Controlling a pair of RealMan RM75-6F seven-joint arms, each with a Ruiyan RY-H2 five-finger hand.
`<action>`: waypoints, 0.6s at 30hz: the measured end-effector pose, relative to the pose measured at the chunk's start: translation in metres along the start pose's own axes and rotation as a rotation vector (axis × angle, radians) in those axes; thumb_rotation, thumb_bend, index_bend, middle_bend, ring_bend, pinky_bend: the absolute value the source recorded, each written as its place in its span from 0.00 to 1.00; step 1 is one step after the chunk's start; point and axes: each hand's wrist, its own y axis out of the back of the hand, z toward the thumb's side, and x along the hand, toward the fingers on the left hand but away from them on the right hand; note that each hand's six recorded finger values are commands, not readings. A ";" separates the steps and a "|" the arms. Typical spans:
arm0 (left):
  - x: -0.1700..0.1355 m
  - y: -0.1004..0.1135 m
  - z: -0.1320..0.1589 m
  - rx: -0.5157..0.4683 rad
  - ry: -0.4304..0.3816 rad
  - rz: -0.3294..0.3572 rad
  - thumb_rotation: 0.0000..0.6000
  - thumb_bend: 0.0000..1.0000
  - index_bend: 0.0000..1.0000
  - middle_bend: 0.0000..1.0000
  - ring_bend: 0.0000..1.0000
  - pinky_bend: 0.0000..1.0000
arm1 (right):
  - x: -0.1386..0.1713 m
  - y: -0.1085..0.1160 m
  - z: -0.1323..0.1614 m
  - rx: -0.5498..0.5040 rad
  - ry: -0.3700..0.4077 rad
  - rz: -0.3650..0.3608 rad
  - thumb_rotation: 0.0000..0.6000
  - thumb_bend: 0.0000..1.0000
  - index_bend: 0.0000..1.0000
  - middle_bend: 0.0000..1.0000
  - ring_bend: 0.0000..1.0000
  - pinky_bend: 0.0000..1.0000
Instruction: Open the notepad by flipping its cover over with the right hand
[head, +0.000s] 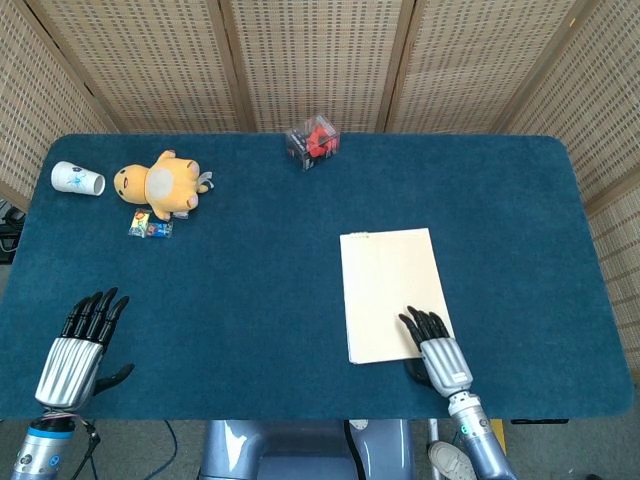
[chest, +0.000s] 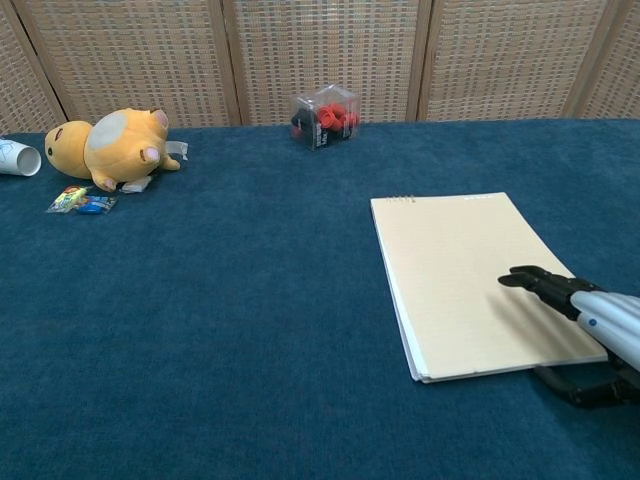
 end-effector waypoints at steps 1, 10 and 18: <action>0.000 -0.001 0.000 0.001 -0.001 -0.001 1.00 0.00 0.00 0.00 0.00 0.07 | -0.003 0.001 0.000 -0.003 -0.001 -0.007 1.00 0.60 0.05 0.00 0.00 0.00; 0.001 -0.002 0.001 -0.002 -0.002 0.001 1.00 0.00 0.00 0.00 0.00 0.07 | -0.020 0.010 0.009 -0.031 0.013 -0.067 1.00 0.60 0.05 0.00 0.00 0.00; 0.001 -0.002 0.001 0.002 -0.001 0.001 1.00 0.00 0.00 0.00 0.00 0.07 | -0.027 0.016 0.014 -0.066 0.009 -0.095 1.00 0.60 0.05 0.00 0.00 0.00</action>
